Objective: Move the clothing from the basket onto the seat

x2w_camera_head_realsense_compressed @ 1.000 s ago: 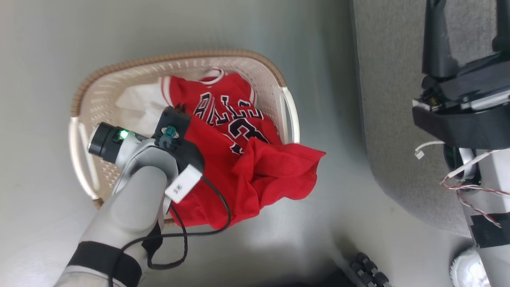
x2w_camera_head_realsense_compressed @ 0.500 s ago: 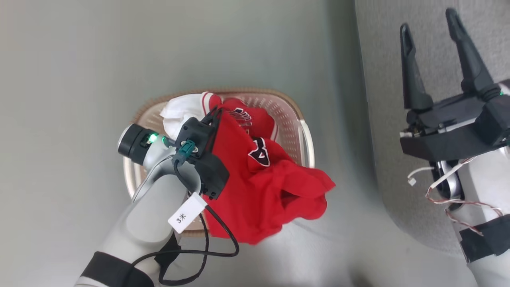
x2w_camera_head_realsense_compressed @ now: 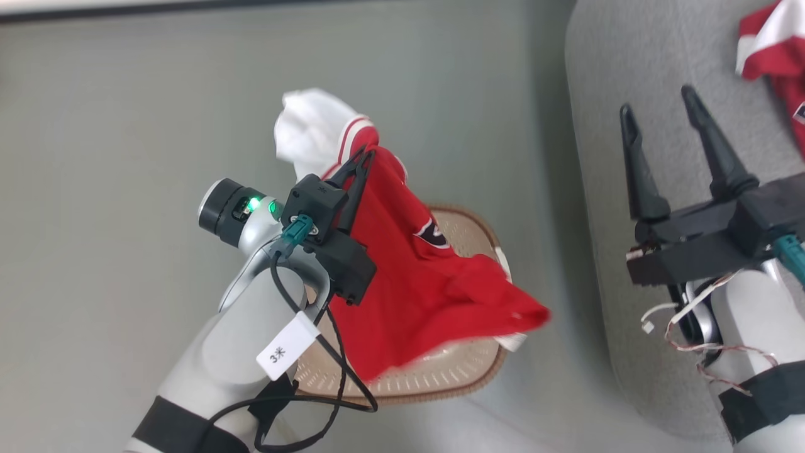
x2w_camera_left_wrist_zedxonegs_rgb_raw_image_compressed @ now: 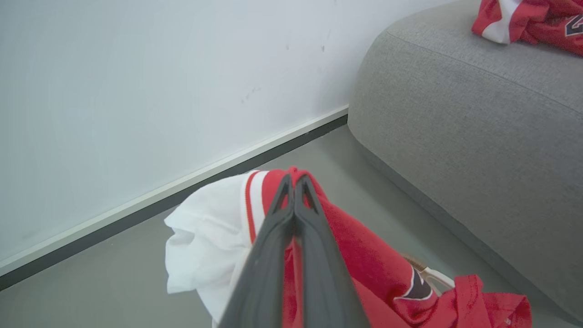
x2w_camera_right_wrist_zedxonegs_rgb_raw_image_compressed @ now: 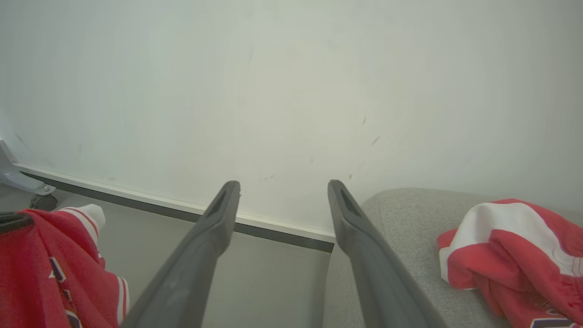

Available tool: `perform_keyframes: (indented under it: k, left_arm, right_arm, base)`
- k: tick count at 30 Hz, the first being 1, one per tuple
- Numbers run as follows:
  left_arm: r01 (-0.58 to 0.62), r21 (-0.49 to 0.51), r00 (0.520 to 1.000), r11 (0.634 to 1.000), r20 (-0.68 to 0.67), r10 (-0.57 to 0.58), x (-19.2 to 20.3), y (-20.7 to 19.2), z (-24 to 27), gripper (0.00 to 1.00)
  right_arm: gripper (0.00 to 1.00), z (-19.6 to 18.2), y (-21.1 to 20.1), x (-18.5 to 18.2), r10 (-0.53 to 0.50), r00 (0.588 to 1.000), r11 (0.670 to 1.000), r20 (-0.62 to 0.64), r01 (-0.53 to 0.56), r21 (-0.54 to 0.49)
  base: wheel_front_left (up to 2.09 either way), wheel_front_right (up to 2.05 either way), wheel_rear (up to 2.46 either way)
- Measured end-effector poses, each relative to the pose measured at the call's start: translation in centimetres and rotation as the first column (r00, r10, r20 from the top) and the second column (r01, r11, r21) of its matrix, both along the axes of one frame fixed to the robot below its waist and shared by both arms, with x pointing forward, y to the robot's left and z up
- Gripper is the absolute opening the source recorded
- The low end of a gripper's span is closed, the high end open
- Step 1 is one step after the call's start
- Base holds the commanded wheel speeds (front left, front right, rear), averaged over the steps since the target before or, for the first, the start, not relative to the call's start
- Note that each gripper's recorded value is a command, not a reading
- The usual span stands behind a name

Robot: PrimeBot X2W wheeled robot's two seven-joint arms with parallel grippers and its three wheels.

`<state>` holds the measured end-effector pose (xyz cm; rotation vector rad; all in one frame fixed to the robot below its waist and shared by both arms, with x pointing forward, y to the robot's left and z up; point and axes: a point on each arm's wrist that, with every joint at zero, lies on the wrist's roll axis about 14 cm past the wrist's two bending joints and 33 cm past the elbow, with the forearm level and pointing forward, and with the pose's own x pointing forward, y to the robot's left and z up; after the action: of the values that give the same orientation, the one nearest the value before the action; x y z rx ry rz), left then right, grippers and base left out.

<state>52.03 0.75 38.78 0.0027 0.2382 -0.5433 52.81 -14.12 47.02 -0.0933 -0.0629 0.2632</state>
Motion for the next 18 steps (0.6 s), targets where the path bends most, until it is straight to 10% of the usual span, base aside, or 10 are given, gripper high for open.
perform_keyframes:
  k: [18]
  left_arm:
    - [-0.059,-0.104,0.957,0.993,0.278,0.086,-0.9,2.0,14.7,0.0]
  right_arm:
    - [1.0,5.6,4.1,-4.6,0.125,0.99,0.992,0.064,-0.126,0.011]
  base:
    - [0.0,0.0,0.0]
